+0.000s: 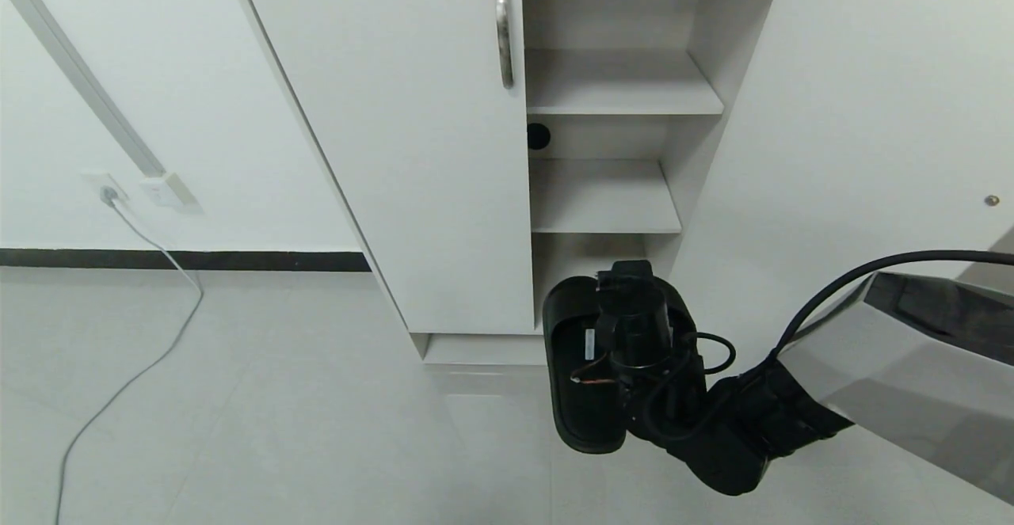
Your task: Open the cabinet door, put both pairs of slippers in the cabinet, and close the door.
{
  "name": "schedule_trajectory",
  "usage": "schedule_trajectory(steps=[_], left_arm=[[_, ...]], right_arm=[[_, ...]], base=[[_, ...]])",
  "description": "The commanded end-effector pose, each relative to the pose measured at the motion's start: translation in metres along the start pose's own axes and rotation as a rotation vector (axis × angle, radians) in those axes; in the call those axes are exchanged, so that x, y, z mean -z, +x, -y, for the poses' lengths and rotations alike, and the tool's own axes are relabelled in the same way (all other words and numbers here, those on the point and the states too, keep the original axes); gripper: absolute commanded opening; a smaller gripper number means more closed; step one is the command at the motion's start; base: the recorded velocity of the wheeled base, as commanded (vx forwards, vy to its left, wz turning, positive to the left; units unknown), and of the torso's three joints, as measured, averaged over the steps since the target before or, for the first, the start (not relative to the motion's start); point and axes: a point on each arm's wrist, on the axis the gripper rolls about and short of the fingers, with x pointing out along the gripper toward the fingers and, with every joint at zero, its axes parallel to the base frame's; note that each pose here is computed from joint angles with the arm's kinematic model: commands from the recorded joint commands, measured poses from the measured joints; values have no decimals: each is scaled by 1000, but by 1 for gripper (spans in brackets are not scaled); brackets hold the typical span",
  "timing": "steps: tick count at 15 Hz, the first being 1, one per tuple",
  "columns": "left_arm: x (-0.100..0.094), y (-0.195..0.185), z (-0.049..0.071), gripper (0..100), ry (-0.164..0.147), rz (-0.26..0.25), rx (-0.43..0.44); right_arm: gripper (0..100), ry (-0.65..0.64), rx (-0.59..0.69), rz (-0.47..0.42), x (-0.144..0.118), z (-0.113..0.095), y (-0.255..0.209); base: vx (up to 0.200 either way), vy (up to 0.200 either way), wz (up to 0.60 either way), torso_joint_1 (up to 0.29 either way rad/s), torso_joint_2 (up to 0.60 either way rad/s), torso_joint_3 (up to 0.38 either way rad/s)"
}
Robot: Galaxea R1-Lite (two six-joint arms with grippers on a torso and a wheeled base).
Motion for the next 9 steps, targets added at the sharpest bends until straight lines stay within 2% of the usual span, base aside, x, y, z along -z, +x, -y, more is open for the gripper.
schedule_trajectory(steps=[1,6,9], left_arm=[[0,0,0,0,0,-3,-1],[0,0,0,0,-2,-3,-1],[0,0,0,0,-2,-3,-1]], right_arm=[[0,-14,11,20,4,1,8],[0,-42,-17,216,-9,3,4],[0,-22,-21,286,-26,5,-5]], base=[[0,0,0,2,7,-193],[0,0,0,3,-1,-202],[0,0,0,3,5,-62]])
